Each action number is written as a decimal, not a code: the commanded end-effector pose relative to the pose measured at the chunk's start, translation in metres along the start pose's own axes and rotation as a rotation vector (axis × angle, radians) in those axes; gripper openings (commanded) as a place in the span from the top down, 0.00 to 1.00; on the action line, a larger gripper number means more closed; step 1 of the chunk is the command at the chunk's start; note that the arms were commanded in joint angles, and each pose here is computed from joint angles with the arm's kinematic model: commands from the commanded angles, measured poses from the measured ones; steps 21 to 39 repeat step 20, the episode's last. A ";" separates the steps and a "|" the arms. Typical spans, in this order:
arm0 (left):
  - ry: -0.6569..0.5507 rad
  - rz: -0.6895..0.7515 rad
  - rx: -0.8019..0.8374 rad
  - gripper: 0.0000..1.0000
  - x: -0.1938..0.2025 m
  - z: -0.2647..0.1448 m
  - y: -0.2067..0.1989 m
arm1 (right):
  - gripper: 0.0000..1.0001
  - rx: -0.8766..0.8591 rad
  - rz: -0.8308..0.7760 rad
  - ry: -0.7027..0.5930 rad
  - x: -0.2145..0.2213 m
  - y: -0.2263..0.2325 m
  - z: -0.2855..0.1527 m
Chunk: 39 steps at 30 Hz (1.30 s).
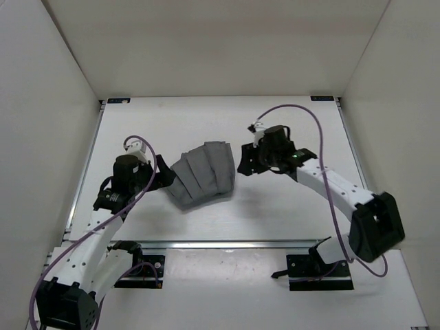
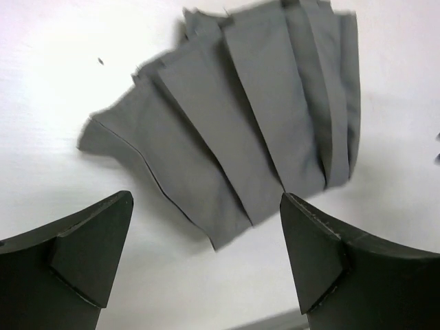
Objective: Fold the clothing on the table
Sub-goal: Fold the skirt
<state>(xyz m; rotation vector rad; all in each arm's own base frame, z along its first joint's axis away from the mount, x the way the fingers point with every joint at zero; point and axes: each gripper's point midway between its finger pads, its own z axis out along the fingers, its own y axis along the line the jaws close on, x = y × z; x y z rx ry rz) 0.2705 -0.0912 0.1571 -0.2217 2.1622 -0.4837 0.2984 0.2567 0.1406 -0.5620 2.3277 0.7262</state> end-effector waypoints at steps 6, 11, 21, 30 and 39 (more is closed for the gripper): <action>0.177 0.124 0.089 0.02 0.042 -0.018 -0.016 | 0.46 0.100 0.038 -0.150 -0.012 -0.042 -0.054; 0.234 0.164 0.066 0.01 0.058 -0.020 -0.005 | 0.45 0.093 0.044 -0.163 -0.016 -0.044 -0.054; 0.275 0.165 0.016 0.01 0.068 -0.016 0.008 | 0.44 0.076 0.030 -0.129 -0.011 -0.038 -0.045; 0.275 0.165 0.016 0.01 0.068 -0.016 0.008 | 0.44 0.076 0.030 -0.129 -0.011 -0.038 -0.045; 0.275 0.165 0.016 0.01 0.068 -0.016 0.008 | 0.44 0.076 0.030 -0.129 -0.011 -0.038 -0.045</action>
